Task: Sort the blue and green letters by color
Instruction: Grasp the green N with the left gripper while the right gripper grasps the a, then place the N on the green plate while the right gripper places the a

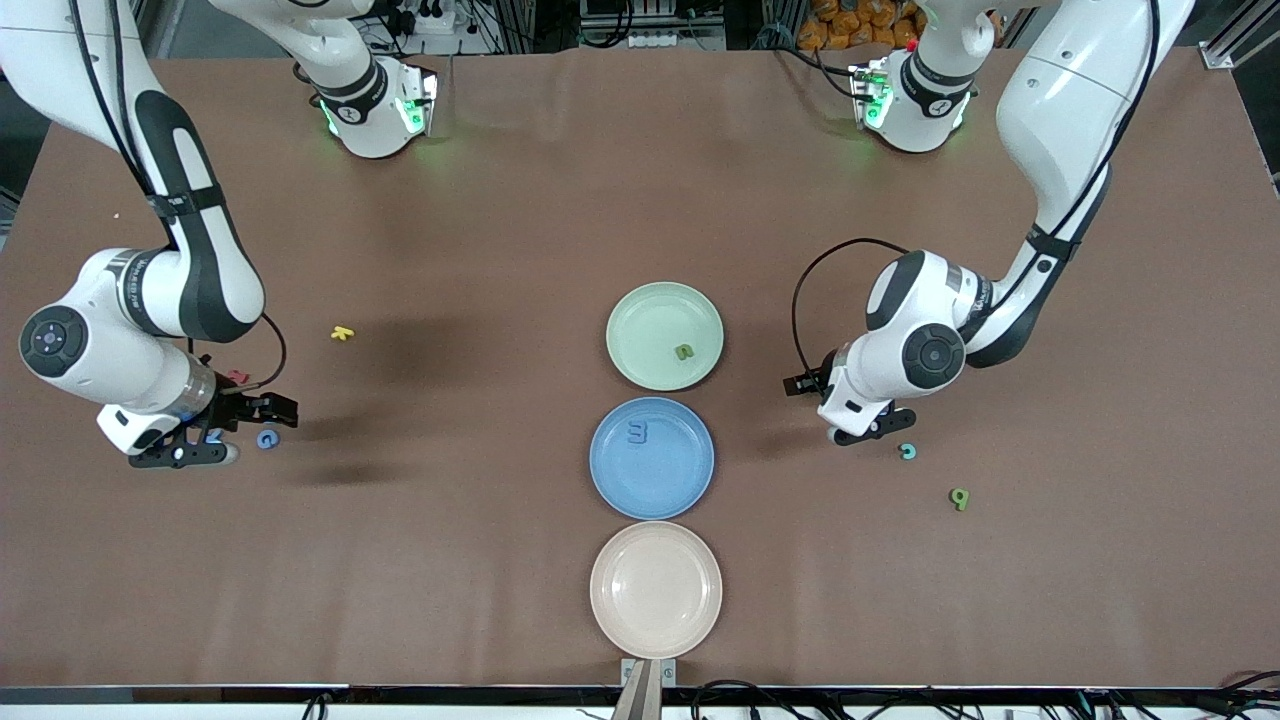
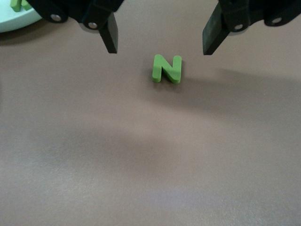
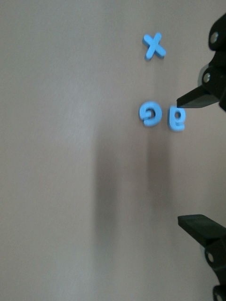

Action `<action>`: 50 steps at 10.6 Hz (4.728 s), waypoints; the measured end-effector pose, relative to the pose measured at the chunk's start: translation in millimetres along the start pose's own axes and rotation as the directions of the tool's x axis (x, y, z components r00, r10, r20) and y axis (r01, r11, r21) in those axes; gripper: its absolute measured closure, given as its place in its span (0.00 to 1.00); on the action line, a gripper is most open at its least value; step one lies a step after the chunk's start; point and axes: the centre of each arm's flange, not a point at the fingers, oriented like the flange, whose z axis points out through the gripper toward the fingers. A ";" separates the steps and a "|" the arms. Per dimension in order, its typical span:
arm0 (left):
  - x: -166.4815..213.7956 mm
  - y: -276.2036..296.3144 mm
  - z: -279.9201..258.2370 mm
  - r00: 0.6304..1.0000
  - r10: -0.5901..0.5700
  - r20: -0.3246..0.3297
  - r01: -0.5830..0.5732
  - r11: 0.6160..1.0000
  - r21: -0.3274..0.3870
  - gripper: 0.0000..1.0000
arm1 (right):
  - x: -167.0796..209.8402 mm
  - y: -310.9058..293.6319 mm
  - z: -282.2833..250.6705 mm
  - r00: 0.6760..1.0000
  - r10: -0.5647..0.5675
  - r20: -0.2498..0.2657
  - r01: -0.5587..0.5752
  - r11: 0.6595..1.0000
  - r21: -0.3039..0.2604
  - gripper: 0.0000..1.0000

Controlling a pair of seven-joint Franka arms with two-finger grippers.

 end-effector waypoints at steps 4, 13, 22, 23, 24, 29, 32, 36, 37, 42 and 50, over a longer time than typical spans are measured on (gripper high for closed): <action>0.6 -1.7 11.8 1.000 0.007 0.012 -0.007 1.000 0.014 0.25 | -33.2 61.3 33.0 1.000 0.016 -0.019 -0.016 1.000 -0.012 0.00; 1.1 -6.1 37.1 0.999 0.025 0.036 -0.027 0.999 0.047 0.29 | -51.6 62.5 104.6 0.996 0.080 -0.023 -0.081 0.997 -0.017 0.00; 5.5 -7.8 42.1 0.999 0.032 0.031 -0.034 0.998 0.054 0.55 | -49.6 48.5 103.8 0.985 0.164 -0.048 -0.165 0.986 -0.005 0.58; 6.4 -7.6 40.5 0.999 0.032 0.029 -0.033 0.998 0.053 0.67 | -48.8 47.2 102.8 0.985 0.168 -0.051 -0.168 0.986 -0.004 0.58; 6.7 -7.3 40.1 0.999 0.032 0.028 -0.033 0.998 0.052 0.67 | -47.7 46.4 99.3 0.984 0.168 -0.054 -0.168 0.986 -0.003 0.62; 21.2 3.0 2.1 0.999 0.012 0.031 -0.013 0.999 0.040 0.67 | -44.6 37.0 98.7 0.982 0.183 -0.052 -0.182 0.983 0.007 0.63; 2.4 40.6 -17.7 0.995 -0.057 0.083 0.058 0.998 -0.007 0.67 | -23.3 7.1 80.7 0.971 0.237 -0.025 -0.236 0.971 0.025 0.63; -99.7 158.1 2.2 0.985 -0.159 0.062 0.159 0.987 0.004 0.67 | 13.4 -93.3 46.0 0.941 0.330 -0.070 -0.327 0.943 0.057 0.63; -122.0 180.9 13.9 0.984 -0.173 0.051 0.174 0.985 -0.014 0.67 | 19.1 -125.6 39.1 0.932 0.353 -0.078 -0.347 0.934 0.080 0.63; -147.2 211.8 64.3 0.971 -0.239 0.011 0.240 0.970 -0.049 0.66 | 41.9 -274.5 26.1 0.896 0.441 -0.058 -0.418 0.879 0.229 0.63; -109.9 196.7 -35.1 0.978 -0.192 -0.076 0.182 0.976 -0.118 0.00 | 43.7 -428.5 39.3 0.884 0.457 -0.102 -0.398 0.849 0.348 0.63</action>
